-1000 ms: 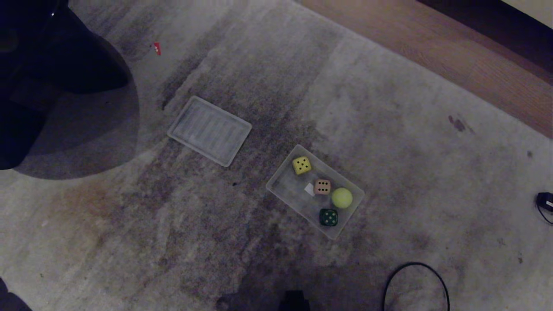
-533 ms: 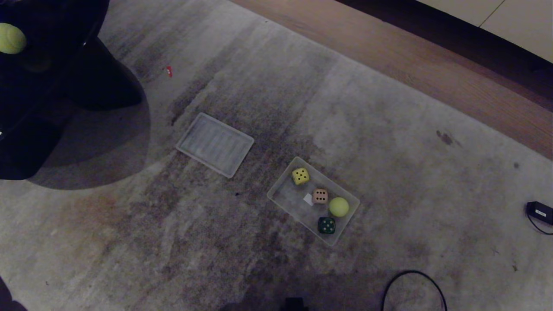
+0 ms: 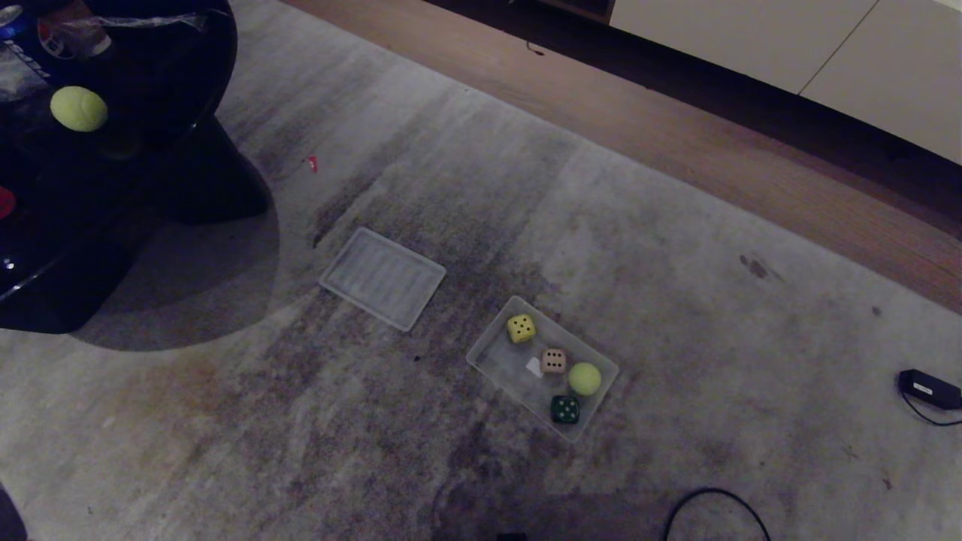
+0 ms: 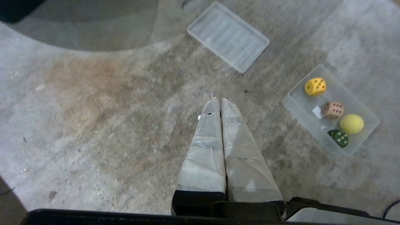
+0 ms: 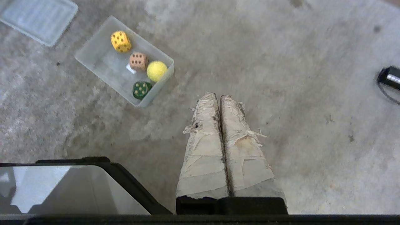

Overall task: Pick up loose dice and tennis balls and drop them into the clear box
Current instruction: Pick up the ball on the table

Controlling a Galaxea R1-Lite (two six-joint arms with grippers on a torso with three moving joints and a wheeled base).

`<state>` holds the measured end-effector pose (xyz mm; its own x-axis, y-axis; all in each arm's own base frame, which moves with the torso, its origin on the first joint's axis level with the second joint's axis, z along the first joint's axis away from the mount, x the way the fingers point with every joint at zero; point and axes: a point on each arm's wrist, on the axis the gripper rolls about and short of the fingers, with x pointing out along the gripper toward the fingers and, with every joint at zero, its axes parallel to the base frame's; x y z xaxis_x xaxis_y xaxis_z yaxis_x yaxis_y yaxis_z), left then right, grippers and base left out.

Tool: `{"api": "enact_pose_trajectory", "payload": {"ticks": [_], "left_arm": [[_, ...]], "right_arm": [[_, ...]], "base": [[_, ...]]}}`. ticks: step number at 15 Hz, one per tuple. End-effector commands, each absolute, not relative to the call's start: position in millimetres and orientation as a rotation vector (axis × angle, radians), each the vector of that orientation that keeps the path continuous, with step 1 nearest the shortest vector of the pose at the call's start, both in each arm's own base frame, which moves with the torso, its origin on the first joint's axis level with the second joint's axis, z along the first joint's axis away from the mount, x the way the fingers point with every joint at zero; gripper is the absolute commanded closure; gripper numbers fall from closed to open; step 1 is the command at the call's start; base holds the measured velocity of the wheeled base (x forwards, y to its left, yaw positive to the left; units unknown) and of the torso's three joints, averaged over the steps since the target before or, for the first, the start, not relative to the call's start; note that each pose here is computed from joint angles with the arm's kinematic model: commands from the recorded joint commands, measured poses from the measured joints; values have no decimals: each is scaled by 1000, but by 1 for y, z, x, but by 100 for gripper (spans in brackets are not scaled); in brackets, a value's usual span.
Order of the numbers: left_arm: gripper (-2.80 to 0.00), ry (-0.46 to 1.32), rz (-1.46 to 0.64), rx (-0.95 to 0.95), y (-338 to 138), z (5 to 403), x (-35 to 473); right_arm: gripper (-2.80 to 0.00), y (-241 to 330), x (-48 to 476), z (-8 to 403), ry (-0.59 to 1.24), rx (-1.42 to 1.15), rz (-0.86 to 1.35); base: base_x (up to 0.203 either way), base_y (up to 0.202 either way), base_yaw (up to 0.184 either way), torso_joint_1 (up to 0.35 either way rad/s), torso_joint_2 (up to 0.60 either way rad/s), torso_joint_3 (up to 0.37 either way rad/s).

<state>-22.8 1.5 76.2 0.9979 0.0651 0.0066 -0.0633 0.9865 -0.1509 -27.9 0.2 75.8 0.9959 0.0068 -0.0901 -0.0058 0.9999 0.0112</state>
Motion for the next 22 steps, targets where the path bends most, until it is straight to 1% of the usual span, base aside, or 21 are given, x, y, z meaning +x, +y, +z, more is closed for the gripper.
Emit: {"api": "enact_pose_trajectory", "payload": {"ticks": [1, 22], "left_arm": [[0, -11, 65, -152, 2, 76, -23], [0, -11, 65, -153, 2, 76, -23]], "right_arm": [[0, 0, -28, 76, 94, 12, 7], [0, 0, -28, 76, 94, 8, 7]], "base": [[0, 0, 0, 1, -3, 205], [0, 0, 0, 3, 1, 201]]}}
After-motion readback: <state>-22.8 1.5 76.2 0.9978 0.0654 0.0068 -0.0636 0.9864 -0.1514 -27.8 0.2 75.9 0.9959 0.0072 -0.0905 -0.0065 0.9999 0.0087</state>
